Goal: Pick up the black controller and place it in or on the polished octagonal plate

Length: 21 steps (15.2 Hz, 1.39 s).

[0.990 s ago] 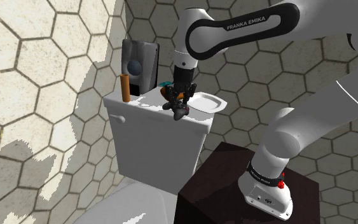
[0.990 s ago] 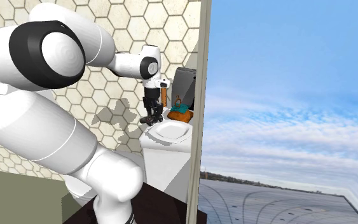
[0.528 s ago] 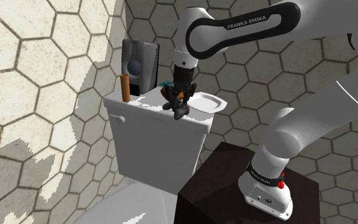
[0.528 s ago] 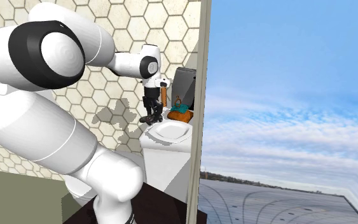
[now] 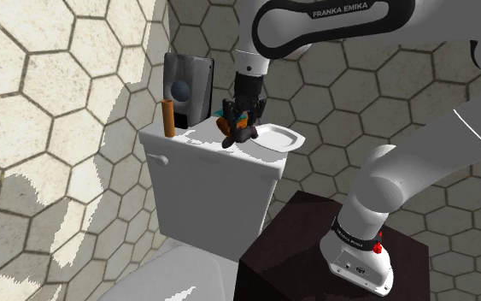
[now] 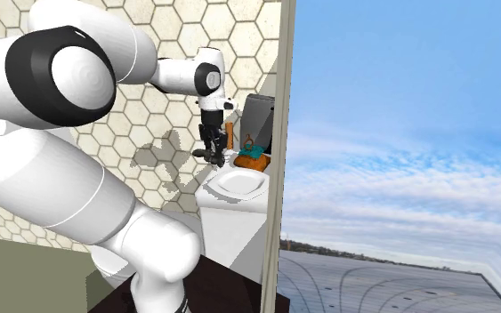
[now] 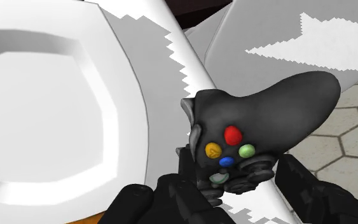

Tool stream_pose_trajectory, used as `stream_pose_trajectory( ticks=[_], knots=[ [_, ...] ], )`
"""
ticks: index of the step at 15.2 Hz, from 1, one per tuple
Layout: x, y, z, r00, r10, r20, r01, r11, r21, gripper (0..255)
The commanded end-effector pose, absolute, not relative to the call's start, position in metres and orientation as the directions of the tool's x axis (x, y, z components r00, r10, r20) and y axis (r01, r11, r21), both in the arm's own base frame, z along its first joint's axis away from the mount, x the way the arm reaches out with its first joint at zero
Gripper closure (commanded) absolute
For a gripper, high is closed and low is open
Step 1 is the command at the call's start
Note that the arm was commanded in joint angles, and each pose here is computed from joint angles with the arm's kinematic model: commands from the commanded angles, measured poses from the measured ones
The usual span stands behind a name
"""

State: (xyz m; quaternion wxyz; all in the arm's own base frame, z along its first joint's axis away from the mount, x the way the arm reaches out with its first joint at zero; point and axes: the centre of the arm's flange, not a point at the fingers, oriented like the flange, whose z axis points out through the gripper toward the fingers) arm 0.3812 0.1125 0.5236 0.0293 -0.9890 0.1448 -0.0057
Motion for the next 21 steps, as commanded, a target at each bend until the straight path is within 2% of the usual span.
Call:
stream_pose_trajectory(
  ticks=[1,8,21],
  knots=[
    [0.382,0.113,0.534,0.958,-0.287,0.003,-0.286,-0.956,-0.06,255],
    [0.382,0.113,0.571,0.958,-0.287,0.003,-0.286,-0.956,-0.06,255],
    [0.331,-0.04,0.584,0.958,-0.287,0.003,-0.286,-0.956,-0.06,255]
  ],
)
